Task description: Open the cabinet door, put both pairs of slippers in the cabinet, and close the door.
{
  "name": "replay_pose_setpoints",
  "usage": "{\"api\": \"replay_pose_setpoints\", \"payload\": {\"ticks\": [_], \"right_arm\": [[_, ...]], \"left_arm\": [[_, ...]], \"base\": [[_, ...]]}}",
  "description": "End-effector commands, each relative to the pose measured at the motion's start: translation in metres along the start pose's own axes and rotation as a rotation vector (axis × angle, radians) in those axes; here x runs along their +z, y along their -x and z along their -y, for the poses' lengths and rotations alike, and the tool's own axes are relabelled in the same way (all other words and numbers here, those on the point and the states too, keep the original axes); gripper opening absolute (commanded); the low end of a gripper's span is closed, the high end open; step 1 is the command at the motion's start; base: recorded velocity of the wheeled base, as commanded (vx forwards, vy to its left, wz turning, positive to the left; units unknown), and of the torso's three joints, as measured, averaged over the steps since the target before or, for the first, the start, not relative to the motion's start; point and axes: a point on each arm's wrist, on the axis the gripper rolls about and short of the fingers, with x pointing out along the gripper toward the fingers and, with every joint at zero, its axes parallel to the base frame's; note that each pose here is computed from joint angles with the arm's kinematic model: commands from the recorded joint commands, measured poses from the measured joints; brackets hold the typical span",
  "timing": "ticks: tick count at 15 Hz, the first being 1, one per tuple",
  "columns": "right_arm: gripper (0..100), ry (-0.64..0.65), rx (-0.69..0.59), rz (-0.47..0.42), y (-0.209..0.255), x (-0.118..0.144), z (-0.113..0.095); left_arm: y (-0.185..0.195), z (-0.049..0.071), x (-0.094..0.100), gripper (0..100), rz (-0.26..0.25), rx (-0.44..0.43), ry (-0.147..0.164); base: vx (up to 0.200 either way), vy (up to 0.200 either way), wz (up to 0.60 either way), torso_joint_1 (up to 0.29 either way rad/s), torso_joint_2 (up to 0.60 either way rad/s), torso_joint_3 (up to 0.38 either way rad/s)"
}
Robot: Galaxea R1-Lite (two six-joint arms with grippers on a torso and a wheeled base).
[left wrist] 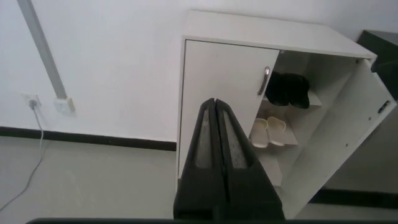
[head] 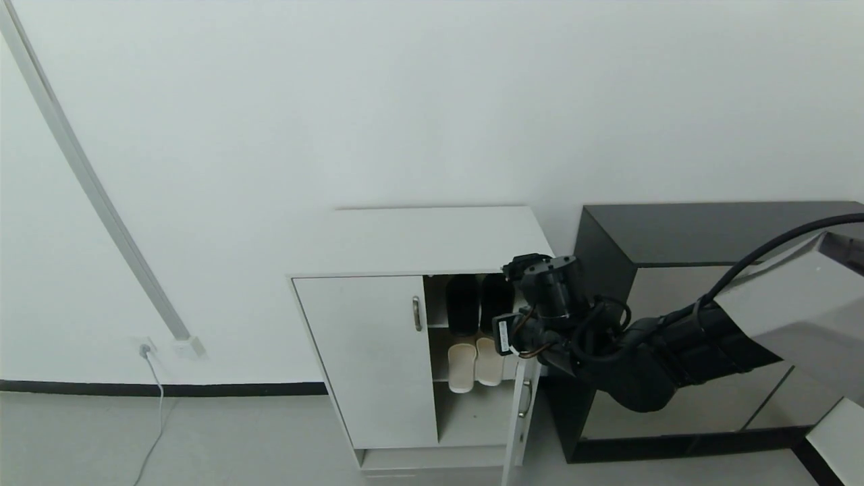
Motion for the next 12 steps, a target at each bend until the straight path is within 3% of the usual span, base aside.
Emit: {"api": "replay_pose_setpoints", "payload": {"ticks": [1, 3, 8, 12], "right_arm": [[0, 0.004, -0.009, -0.002, 0.002, 0.0, 0.004], [0, 0.015, -0.026, 0.004, 0.008, 0.002, 0.008], [0, 0.037, -0.068, -0.054, 0.04, -0.012, 0.031], [0, 0.054, -0.095, -0.144, 0.058, -0.039, 0.046]], "left_arm": [[0.0, 0.0, 0.0, 0, 0.001, 0.001, -0.001], [0.0, 0.0, 0.0, 0, 0.001, 0.001, 0.001], [0.0, 0.0, 0.0, 0, 0.001, 0.001, 0.001], [0.0, 0.0, 0.0, 0, 0.001, 0.001, 0.001]], "base": [[0.0, 0.0, 0.0, 0.0, 0.0, 0.0], [0.0, 0.0, 0.0, 0.0, 0.0, 0.0], [0.2, 0.0, 0.0, -0.003, 0.0, 0.002], [0.0, 0.0, 0.0, 0.0, 0.0, 0.0]]}}
